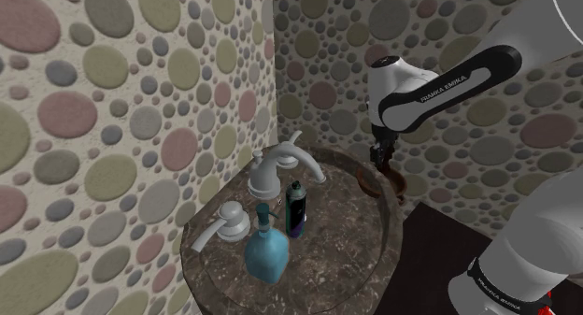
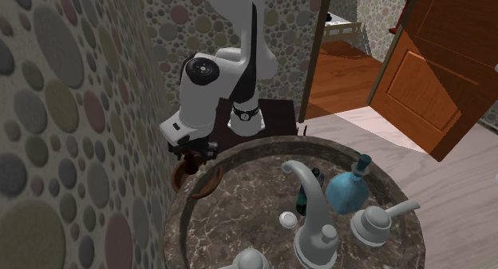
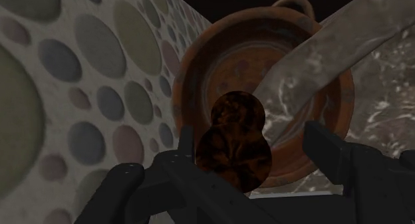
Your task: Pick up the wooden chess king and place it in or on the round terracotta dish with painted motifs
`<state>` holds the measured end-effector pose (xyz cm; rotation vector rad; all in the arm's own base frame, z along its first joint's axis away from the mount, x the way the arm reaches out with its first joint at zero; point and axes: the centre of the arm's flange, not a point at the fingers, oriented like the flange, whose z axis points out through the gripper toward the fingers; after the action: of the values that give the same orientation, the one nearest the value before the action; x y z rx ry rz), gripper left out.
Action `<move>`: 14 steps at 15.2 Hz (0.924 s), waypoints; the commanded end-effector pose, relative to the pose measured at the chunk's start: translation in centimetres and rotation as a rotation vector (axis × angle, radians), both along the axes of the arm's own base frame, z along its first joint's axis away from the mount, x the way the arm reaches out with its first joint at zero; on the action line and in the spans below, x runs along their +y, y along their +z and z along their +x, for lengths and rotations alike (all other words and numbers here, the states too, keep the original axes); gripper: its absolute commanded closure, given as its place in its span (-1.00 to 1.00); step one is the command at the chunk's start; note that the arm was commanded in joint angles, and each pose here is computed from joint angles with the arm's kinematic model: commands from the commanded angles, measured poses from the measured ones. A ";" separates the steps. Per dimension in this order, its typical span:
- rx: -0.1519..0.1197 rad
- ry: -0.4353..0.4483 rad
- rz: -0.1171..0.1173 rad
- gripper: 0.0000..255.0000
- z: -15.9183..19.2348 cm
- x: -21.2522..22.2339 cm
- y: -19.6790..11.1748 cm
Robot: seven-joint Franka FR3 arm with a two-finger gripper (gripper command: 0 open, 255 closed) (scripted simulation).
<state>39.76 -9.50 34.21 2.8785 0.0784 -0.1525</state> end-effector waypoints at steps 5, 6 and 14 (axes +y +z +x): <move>0.003 0.000 0.001 -1.00 0.0 0.4 1.1; 0.003 0.000 0.001 -1.00 0.2 0.7 2.3; 0.003 0.000 0.001 -1.00 0.4 1.3 4.6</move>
<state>40.17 -8.16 38.79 2.8791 0.0787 -0.1562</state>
